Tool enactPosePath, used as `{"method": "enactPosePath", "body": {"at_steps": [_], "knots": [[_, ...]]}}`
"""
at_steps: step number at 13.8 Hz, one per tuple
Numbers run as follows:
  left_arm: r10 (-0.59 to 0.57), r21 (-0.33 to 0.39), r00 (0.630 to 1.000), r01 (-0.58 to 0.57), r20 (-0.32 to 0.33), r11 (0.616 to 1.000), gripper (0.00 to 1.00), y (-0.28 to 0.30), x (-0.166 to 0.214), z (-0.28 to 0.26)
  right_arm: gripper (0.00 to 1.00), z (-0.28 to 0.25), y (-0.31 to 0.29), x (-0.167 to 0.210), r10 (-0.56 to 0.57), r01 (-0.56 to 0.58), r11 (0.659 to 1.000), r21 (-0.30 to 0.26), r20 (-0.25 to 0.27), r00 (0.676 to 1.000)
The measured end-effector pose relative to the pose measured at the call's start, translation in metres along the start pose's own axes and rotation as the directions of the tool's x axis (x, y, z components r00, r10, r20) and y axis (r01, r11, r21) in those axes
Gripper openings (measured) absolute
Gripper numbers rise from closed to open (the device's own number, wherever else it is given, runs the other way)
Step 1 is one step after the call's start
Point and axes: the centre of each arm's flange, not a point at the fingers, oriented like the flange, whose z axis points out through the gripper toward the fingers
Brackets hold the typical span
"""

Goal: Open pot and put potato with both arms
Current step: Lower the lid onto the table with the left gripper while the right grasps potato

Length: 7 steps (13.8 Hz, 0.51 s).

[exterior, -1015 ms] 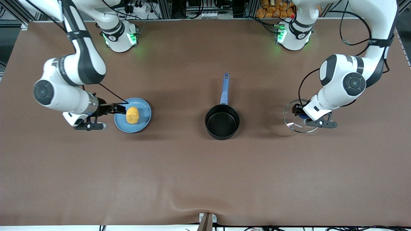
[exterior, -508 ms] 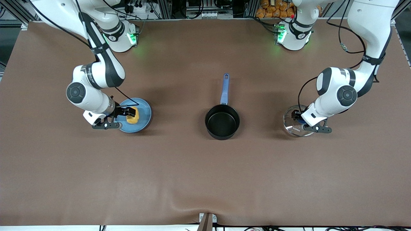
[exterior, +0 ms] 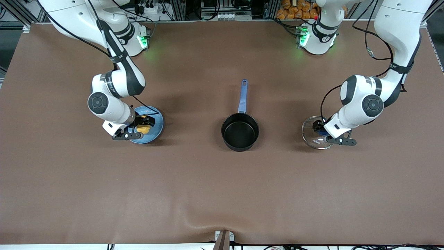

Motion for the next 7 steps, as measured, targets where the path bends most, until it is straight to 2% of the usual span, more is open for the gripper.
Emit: {"method": "enactPosePath", "body": {"at_steps": [1, 3, 5, 6, 7], "knots": [[-0.001, 0.004, 1.000, 0.001, -0.021, 1.000, 1.00, 0.000, 0.005, -0.010, 1.00, 0.001, 0.004, 0.000, -0.001, 0.001, 1.000, -0.006, 0.000, 1.000], [-0.008, 0.020, 0.997, 0.010, -0.080, 1.000, 1.00, 0.000, 0.013, -0.044, 1.00, 0.005, 0.009, 0.001, 0.003, -0.003, 1.000, -0.012, -0.004, 1.000], [-0.013, 0.046, 0.995, 0.018, -0.103, 0.999, 1.00, 0.003, 0.018, -0.094, 0.95, 0.010, 0.010, 0.001, 0.004, -0.004, 1.000, -0.012, -0.004, 1.000], [-0.020, 0.059, 0.995, 0.025, -0.095, 0.998, 1.00, 0.006, 0.020, -0.123, 0.87, 0.012, 0.010, 0.001, 0.004, -0.004, 1.000, -0.012, -0.002, 1.000], [-0.031, 0.069, 0.996, 0.037, -0.084, 0.997, 1.00, 0.012, 0.022, -0.153, 0.75, 0.013, 0.009, 0.001, 0.003, -0.003, 1.000, -0.012, 0.000, 1.000]]}}
